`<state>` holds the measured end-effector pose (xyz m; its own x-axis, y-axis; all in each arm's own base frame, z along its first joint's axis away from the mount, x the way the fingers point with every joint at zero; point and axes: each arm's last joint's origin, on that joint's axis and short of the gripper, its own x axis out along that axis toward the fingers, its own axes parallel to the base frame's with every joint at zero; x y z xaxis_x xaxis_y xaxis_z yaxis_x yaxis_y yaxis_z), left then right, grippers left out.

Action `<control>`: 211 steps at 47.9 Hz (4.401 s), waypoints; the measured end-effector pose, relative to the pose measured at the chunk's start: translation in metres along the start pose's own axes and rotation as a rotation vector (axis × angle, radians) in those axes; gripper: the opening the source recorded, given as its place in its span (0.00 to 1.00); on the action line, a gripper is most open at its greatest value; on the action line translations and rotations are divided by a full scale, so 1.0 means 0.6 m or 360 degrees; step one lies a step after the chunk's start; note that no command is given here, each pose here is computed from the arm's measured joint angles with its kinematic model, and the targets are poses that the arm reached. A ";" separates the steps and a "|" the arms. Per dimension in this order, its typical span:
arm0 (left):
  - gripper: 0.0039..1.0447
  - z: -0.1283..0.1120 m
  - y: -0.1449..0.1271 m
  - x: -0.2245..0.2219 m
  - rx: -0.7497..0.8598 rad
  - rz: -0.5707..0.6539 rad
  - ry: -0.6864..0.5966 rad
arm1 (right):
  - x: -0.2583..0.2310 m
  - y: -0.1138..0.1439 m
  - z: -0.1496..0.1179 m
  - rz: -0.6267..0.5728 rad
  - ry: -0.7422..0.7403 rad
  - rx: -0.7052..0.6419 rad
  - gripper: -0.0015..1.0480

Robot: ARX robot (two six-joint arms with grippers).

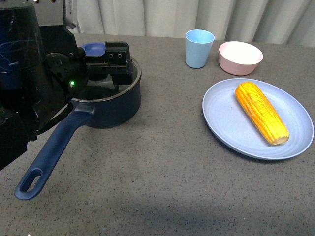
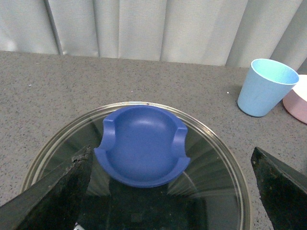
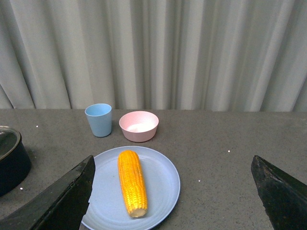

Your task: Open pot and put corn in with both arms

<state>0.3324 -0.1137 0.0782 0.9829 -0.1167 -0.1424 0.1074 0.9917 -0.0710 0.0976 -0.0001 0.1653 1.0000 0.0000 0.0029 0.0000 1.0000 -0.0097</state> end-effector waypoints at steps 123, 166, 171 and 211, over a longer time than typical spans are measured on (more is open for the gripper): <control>0.95 -0.060 0.281 0.017 -0.0216 0.0588 0.0164 | 0.000 0.000 0.000 0.0000 0.0000 0.0000 0.91; 0.94 0.140 0.234 -0.338 -0.0299 0.0416 -0.0053 | 0.000 0.000 0.000 0.0000 0.0000 0.0000 0.91; 0.94 0.145 0.229 -0.354 -0.0288 0.0410 -0.0093 | 0.000 0.000 0.000 0.0000 0.0000 0.0000 0.91; 0.04 0.114 0.139 -0.395 0.0095 0.0170 -0.0269 | 0.000 0.000 0.000 0.0001 0.0000 0.0000 0.91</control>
<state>0.1184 0.0003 0.1734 0.9997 -0.0046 0.0219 0.0047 1.0000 -0.0050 0.0976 -0.0001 0.1653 1.0000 0.0004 0.0029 -0.0004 1.0000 -0.0097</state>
